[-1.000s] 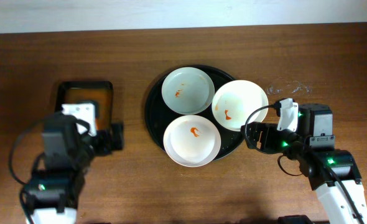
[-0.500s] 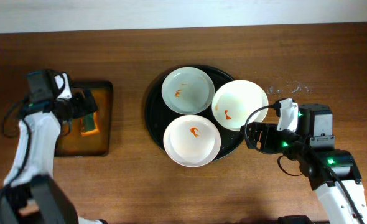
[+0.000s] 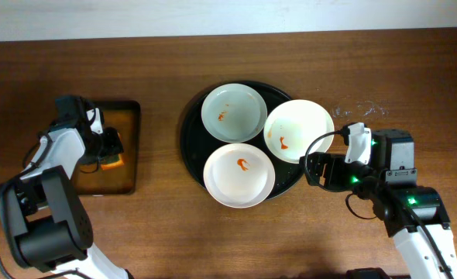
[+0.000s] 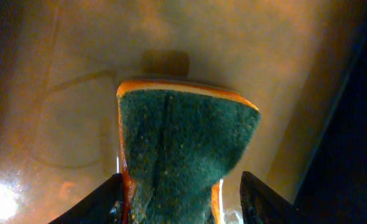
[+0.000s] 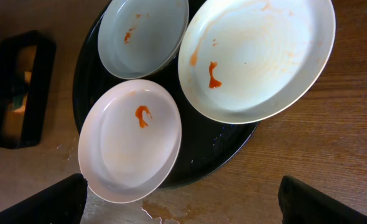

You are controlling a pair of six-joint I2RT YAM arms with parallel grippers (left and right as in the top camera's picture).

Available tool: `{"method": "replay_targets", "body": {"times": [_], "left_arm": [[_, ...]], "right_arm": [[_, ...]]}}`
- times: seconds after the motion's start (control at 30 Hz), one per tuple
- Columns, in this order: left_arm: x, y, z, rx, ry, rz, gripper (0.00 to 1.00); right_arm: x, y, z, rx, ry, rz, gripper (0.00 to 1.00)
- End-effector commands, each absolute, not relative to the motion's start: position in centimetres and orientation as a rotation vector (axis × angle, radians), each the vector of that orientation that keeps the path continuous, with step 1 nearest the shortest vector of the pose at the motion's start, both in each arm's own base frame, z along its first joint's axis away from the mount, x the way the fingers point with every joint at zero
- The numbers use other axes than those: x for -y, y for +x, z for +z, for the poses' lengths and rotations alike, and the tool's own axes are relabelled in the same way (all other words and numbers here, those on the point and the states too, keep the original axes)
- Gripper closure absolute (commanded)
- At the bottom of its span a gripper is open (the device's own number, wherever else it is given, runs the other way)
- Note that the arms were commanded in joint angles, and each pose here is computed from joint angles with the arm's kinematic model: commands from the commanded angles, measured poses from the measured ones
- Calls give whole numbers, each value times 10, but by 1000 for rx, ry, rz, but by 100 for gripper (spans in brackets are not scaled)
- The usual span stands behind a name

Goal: Clean dirty plates on tray and stack at the side
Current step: 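Lower the left gripper into the water tray and grasp the sponge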

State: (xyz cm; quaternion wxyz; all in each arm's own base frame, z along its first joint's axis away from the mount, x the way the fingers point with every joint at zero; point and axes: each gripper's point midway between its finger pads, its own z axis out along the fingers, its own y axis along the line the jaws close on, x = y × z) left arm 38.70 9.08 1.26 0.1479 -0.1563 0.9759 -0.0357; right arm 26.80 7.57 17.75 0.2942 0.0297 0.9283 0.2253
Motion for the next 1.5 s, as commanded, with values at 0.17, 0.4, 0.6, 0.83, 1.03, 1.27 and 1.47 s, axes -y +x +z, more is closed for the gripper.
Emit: {"method": "replay_targets", "body": {"times": [0.17, 0.4, 0.6, 0.83, 1.03, 1.27, 1.47], "left_arm": [[-97, 408, 36, -2731, -428, -91, 38], [-95, 400, 48, -2751, -438, -98, 42], [-92, 392, 44, -2788, -446, -104, 50], [-92, 391, 42, -2793, -447, -105, 51], [-97, 382, 32, -2816, -461, -48, 53], [-96, 378, 25, -2821, -463, -47, 66], [-93, 378, 24, -2825, -450, -48, 81]], "right_arm": [[-79, 269, 186, -2457, 72, 620, 1], [-77, 270, 186, -2457, 78, 602, 1], [-76, 270, 185, -2458, 80, 598, 1], [-76, 270, 186, -2457, 80, 598, 1], [-77, 270, 185, -2458, 80, 598, 1], [-77, 270, 186, -2457, 80, 598, 1], [-77, 270, 186, -2457, 80, 598, 1]]}}
